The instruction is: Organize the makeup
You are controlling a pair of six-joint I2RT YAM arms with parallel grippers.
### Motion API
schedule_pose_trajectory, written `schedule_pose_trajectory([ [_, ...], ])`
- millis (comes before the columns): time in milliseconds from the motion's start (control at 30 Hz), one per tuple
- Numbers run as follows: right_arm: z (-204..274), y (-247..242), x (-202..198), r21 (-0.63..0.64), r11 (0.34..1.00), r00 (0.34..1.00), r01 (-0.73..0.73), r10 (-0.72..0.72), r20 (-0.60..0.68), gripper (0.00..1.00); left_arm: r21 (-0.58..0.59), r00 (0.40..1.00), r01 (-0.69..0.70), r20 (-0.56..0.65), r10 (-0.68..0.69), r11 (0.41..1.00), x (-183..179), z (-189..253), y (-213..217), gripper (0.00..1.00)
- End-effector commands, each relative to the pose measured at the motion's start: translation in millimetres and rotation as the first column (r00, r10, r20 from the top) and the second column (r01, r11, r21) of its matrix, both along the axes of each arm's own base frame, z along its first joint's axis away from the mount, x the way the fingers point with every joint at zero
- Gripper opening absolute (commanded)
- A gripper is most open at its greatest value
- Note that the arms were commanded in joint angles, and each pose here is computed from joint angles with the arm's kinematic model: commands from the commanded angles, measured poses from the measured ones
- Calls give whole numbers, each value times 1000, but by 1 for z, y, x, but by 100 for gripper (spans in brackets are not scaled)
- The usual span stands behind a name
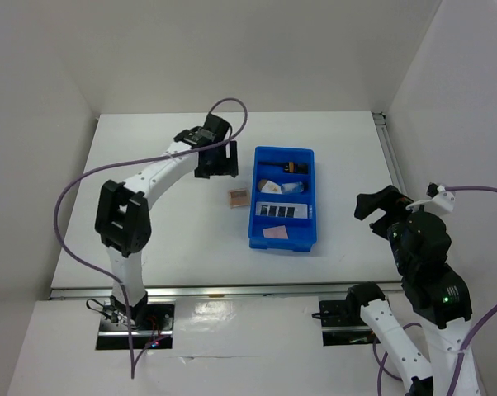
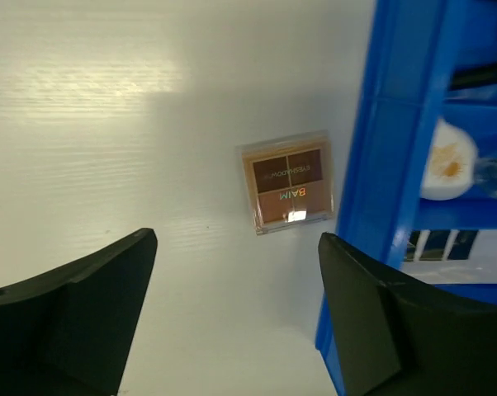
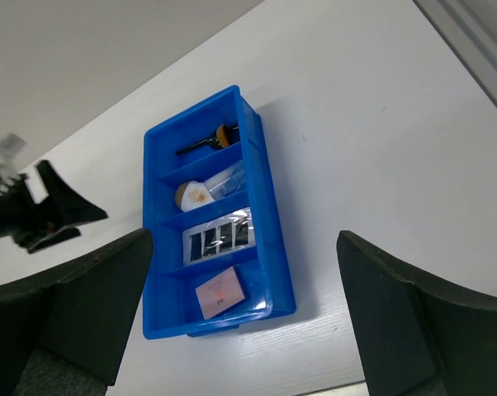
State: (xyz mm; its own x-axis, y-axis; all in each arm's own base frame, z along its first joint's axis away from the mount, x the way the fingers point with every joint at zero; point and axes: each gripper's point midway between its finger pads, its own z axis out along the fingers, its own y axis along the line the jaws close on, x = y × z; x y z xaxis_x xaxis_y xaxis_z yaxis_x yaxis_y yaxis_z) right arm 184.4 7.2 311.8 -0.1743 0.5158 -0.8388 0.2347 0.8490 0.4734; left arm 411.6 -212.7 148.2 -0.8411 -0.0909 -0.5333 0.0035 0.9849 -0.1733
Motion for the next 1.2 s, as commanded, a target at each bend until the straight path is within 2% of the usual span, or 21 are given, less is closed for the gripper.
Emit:
schedule_pose_trajectory([
  [0,10,1,5,-5,1000,999,-6,6,34,100,-52,984,-15,-176,6,999,-20,-44,-24,95],
  [133,10,4,11,-12,1000,999,-17,18,31,100,-118,966,-44,-258,12,992,-16,-69,-35,96],
  [200,8,7,15,-11,1000,999,-28,28,23,100,-114,956,-52,-292,17,992,-18,-82,-37,96],
  [300,5,9,16,-9,999,999,-38,38,21,100,-127,957,-62,-288,23,990,-11,-86,-47,97],
  [633,3,9,16,-11,999,999,-38,38,12,100,-48,950,-29,-311,13,998,-11,-103,-77,100],
  [900,-1,9,16,-13,999,999,-38,38,3,100,69,951,-137,-271,151,988,-8,-103,-57,100],
  [1167,-1,9,16,-13,999,999,-38,38,3,100,112,950,-147,-263,171,983,-14,-107,-51,100],
])
